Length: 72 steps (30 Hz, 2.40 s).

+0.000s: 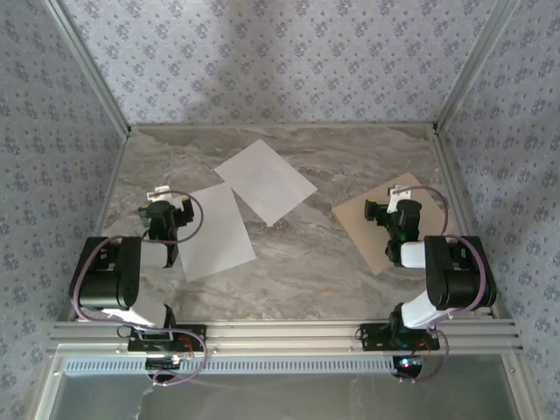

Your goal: Put the files into the folder

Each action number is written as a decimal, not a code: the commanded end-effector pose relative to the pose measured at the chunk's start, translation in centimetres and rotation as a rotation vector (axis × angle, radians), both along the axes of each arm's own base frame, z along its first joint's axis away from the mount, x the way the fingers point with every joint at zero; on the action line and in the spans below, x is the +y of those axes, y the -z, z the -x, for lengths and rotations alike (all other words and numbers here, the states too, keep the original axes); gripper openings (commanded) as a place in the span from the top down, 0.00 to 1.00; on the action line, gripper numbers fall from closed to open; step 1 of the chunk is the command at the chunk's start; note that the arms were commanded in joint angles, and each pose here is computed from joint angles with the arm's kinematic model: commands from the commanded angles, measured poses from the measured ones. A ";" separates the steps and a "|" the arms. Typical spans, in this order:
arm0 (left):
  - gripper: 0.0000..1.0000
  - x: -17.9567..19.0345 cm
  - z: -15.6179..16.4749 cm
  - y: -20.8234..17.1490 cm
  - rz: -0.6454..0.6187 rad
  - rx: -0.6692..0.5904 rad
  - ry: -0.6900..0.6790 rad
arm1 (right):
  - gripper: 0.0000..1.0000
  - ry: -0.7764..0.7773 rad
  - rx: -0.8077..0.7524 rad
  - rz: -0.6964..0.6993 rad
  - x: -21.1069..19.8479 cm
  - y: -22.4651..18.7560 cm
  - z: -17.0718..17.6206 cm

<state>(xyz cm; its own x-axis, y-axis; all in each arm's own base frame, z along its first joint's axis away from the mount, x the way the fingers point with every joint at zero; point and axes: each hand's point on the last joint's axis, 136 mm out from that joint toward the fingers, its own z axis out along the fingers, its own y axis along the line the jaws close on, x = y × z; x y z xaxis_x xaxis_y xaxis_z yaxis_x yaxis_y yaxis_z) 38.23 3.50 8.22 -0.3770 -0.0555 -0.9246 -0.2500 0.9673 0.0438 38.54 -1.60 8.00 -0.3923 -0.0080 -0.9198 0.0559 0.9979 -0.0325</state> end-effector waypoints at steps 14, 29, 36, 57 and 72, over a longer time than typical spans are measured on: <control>0.00 0.3 -0.8 -1.1 -0.007 -0.034 -0.005 | 0.00 -0.019 -0.012 -0.010 -0.1 -0.5 -0.7; 0.00 -0.2 -0.8 -2.0 -0.017 -0.038 0.018 | 0.00 -0.009 -0.050 -0.021 -0.3 -1.5 0.1; 0.00 -1.3 0.7 -6.7 -0.025 -0.035 -0.014 | 0.00 0.151 0.016 -0.152 -2.7 -4.2 2.0; 0.00 -30.2 0.8 -16.2 0.313 0.122 0.553 | 0.00 0.368 0.396 -0.930 -1.7 -2.8 6.4; 0.01 -49.5 0.5 -4.5 0.350 0.603 0.939 | 0.00 0.522 0.547 -0.873 -4.1 2.0 8.9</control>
